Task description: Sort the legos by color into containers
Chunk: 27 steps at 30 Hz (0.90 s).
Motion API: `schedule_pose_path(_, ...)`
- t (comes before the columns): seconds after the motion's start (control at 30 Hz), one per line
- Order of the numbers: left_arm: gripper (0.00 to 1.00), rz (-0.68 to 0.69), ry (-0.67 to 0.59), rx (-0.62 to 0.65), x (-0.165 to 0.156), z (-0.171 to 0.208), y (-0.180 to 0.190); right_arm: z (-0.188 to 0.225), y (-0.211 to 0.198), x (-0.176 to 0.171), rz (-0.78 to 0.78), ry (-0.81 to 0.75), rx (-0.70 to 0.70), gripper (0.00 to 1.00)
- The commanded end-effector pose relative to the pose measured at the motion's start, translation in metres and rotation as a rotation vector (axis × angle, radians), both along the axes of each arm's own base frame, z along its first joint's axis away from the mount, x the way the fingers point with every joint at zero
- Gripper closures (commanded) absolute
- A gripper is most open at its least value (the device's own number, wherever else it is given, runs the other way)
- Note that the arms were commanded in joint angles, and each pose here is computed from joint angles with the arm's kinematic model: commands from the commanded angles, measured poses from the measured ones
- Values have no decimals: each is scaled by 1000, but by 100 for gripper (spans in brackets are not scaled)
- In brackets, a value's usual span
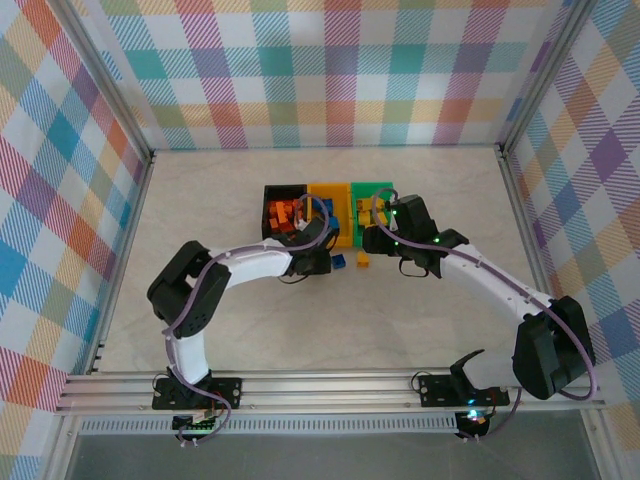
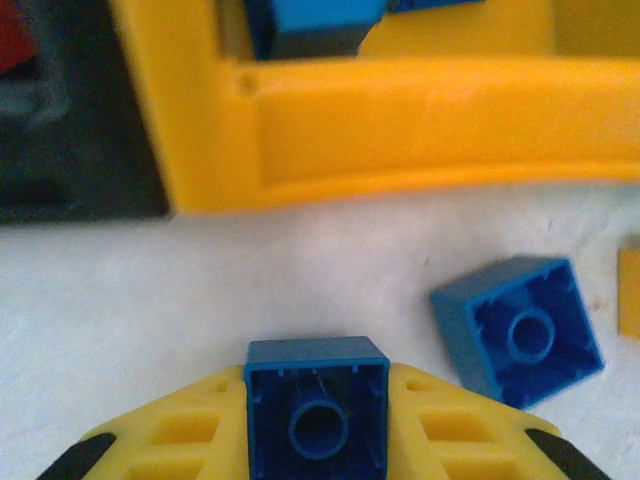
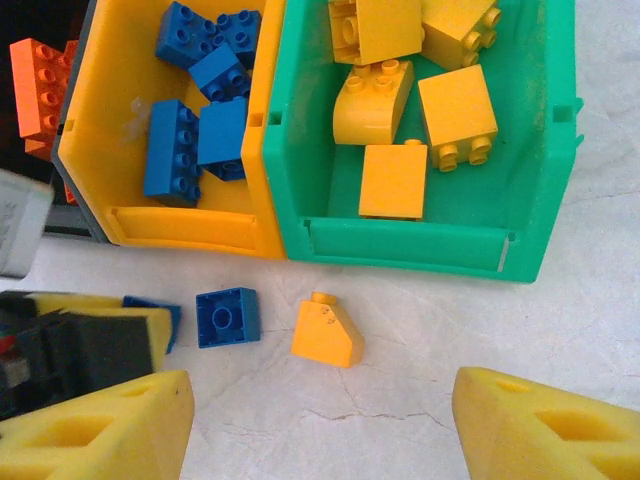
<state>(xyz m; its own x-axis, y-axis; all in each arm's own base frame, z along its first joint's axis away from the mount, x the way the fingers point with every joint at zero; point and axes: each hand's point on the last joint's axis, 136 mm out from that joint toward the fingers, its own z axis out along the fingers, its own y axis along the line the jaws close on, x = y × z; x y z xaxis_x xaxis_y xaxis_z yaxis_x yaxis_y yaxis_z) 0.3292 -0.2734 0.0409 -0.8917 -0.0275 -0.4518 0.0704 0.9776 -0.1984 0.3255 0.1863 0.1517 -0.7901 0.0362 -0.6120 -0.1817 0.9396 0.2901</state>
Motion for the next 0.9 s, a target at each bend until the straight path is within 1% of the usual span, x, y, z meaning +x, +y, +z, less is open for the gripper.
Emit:
schedule_pose_path(0.0,80,-9,-43,-49,-16,37,0,7,0,1,-4,-23,27,30)
schedule_pose_path(0.1,79,-13,-79,-75,-20,65,2,6,1,1,-5,-22,34,30)
schedule_pose_path(0.17,77,-9,-114,-89,-15,84,3,4,1,0,-9,-19,36,30)
schedule_pose_path(0.23,77,2,-139,-84,-1,100,5,2,1,0,-11,-15,41,30)
schedule_pose_path(0.33,77,34,-167,-95,29,118,7,-1,1,-2,-10,-5,40,30)
schedule_pose_path(0.47,78,53,-175,-78,71,124,0,-4,-2,-6,-10,4,36,30)
schedule_pose_path(0.6,78,39,-177,-50,100,124,-18,-4,-4,-10,-12,3,33,30)
schedule_pose_path(0.73,78,32,-164,-25,123,115,-34,-4,-5,-13,-13,7,38,30)
schedule_pose_path(0.87,75,33,-133,-24,137,102,-48,-6,-5,-15,-9,15,39,30)
